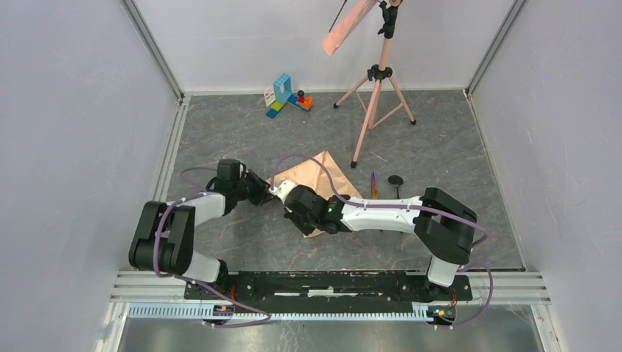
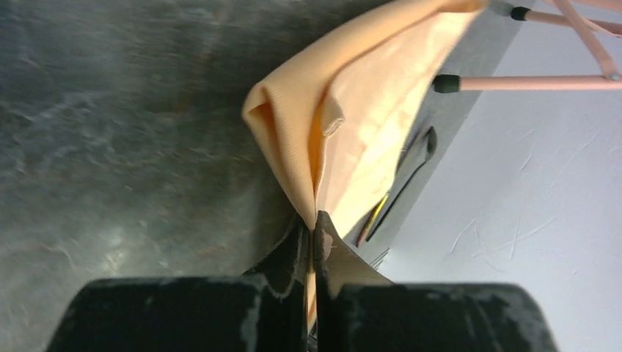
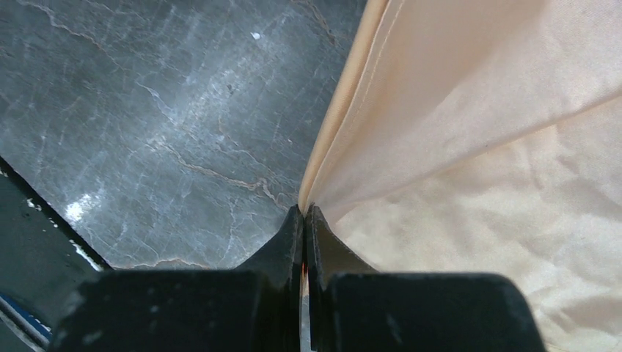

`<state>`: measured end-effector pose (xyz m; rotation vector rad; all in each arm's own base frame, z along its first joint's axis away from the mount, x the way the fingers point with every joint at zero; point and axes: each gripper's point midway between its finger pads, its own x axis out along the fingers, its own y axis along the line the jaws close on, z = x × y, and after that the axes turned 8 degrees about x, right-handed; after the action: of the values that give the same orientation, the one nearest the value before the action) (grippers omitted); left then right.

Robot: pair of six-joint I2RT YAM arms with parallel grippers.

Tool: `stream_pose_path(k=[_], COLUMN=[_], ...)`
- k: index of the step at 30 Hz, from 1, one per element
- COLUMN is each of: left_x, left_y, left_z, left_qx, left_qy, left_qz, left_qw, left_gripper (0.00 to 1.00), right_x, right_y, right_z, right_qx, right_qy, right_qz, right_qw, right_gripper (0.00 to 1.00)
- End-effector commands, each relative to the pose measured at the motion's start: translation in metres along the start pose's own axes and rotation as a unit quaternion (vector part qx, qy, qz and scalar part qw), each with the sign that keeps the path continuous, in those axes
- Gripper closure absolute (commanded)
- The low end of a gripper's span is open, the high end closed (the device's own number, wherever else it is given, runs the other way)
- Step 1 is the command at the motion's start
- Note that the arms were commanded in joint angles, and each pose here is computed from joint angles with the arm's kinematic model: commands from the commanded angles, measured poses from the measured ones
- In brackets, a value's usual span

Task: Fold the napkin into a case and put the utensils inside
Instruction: Pick up the upper triangle-folded napkin from the center of the board, then turn over the upper triangle folded napkin at the center of the board.

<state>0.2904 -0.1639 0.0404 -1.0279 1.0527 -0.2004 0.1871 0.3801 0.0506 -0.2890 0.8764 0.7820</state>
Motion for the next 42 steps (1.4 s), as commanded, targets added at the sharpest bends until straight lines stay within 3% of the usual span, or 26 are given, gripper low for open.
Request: stream_pose_path(k=[1,5,9,14,17,19,24,27,32,38,40,42], left_x=[-0.031,-0.086,-0.172,-0.274,-0.292,-0.281,-0.192,-0.131,-0.053,0.013,0.026,0.034], left_y=[-0.025,-0.027,-0.017,-0.049,-0.076,-0.077,-0.067,-0.054,-0.049,-0.065,-0.07,-0.076], left_z=[0.017,0.032,0.052,0.07,0.079,0.087,0.096,0.091,0.085,0.055,0.046,0.037], left_qx=[0.042,0.053,0.049,0.105,0.157,0.17,0.237,0.266,0.316,0.37,0.384,0.396], left_qy=[-0.022,-0.063,-0.15,-0.288,-0.303,-0.283,-0.174,-0.105,-0.041,0.014,0.03,0.042], left_qz=[0.024,0.108,0.208,0.248,0.235,0.241,0.262,0.28,0.315,0.313,0.308,0.297], left_qw=[0.999,0.991,0.965,0.919,0.91,0.913,0.919,0.916,0.894,0.875,0.87,0.868], left_gripper=[0.98,0.98,0.98,0.98,0.98,0.98,0.98,0.98,0.98,0.98,0.93,0.7], right_x=[-0.018,-0.025,-0.046,-0.096,-0.113,-0.109,-0.074,-0.043,-0.017,-0.012,-0.011,-0.01], right_y=[0.03,0.078,0.142,0.212,0.225,0.223,0.196,0.166,0.108,0.053,0.04,0.03], right_z=[0.038,0.063,0.109,0.163,0.171,0.165,0.133,0.107,0.059,0.012,0.0,-0.01], right_qx=[0.0,0.034,0.079,0.122,0.152,0.176,0.238,0.26,0.304,0.345,0.349,0.348], right_qy=[-0.053,-0.085,-0.139,-0.185,-0.19,-0.178,-0.151,-0.137,-0.123,-0.116,-0.111,-0.107], right_qz=[0.055,0.153,0.296,0.474,0.538,0.56,0.582,0.553,0.505,0.446,0.425,0.405], right_qw=[0.997,0.984,0.942,0.852,0.807,0.79,0.763,0.78,0.798,0.818,0.828,0.839], right_gripper=[1.0,1.0,1.0,1.0,1.0,1.0,1.0,1.0,1.0,0.99,0.96,0.87])
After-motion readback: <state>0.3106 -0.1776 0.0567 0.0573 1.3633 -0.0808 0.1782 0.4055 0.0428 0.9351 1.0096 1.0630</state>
